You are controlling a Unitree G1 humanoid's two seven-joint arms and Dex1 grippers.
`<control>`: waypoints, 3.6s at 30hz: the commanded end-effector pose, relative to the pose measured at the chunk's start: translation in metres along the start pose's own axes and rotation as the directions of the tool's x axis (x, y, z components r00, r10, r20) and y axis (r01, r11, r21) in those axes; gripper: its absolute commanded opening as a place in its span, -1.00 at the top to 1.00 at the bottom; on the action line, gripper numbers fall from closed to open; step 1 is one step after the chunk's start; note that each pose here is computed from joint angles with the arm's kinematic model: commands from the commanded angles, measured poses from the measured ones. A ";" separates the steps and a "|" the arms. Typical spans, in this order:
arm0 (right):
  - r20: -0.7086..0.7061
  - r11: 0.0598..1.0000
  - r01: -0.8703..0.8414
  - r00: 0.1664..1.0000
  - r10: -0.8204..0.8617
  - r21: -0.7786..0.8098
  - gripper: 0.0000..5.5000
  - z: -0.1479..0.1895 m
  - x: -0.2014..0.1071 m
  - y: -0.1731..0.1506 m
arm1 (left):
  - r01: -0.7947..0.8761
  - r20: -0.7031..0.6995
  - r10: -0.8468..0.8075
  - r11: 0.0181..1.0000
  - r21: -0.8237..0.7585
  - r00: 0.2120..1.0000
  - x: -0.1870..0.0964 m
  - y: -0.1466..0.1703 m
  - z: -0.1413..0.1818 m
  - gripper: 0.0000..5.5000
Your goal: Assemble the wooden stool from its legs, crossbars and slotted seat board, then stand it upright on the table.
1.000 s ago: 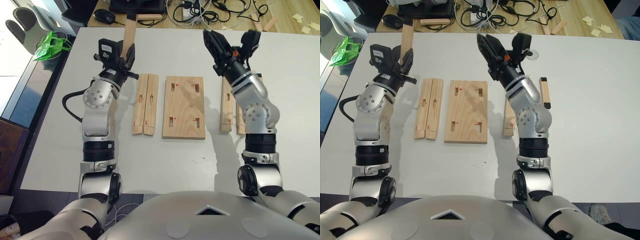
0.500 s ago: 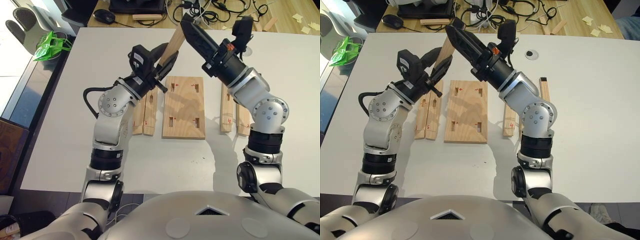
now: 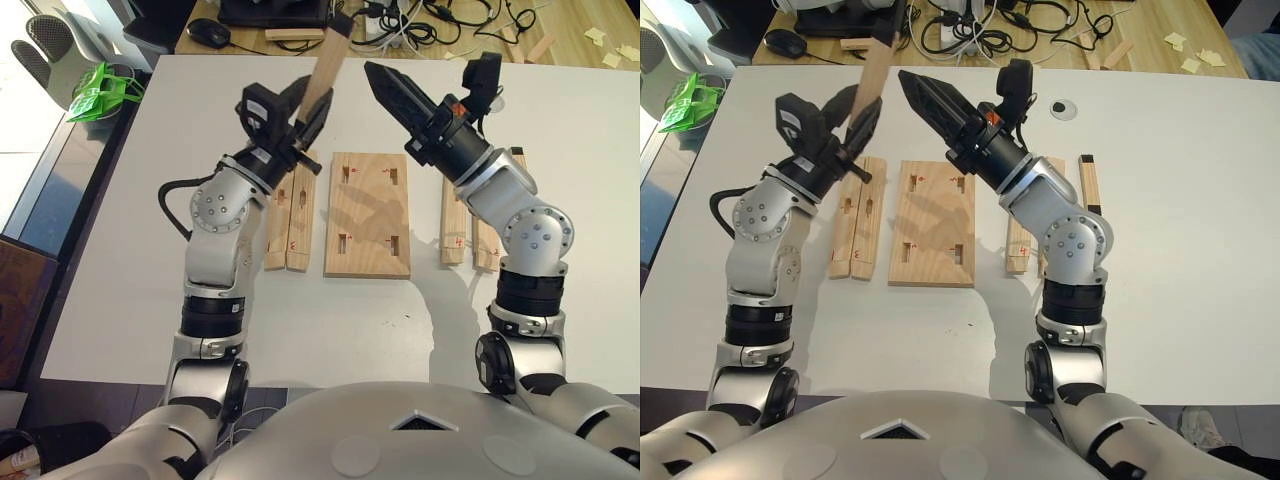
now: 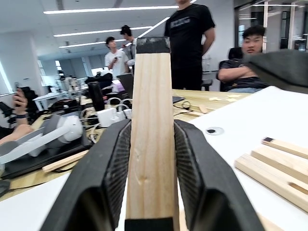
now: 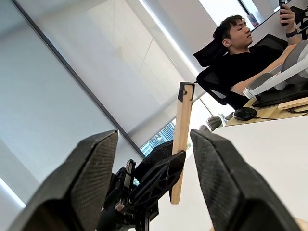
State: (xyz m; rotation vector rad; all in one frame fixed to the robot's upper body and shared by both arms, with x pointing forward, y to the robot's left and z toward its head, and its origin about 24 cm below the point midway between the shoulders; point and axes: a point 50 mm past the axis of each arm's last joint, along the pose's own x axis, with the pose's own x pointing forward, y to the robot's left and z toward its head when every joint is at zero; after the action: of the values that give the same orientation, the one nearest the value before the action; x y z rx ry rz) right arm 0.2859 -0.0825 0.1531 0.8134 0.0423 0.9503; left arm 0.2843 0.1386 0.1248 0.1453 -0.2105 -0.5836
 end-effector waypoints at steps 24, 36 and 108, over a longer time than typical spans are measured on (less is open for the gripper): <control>0.006 0.998 0.037 0.999 -0.037 -0.059 0.00 0.002 0.035 -0.007 | 0.162 0.101 -0.167 0.985 0.053 0.981 0.014 -0.028 0.010 0.53; -0.084 0.992 -0.122 0.989 0.119 -0.025 0.69 0.012 0.006 -0.004 | 0.266 0.138 -0.315 0.920 0.289 0.939 0.022 -0.038 0.019 0.53; 0.374 0.198 0.624 0.660 -0.652 -0.756 0.86 -0.019 -0.065 -0.030 | -0.729 -0.303 0.665 0.647 -0.221 0.682 -0.061 0.080 -0.074 -0.37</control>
State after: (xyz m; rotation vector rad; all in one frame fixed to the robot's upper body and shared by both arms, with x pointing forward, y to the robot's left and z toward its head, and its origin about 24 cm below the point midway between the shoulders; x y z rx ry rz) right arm 0.2560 -0.1245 0.0956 -0.2012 -0.0262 0.0912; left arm 0.2915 0.2426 0.0573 -0.2100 0.0296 0.1993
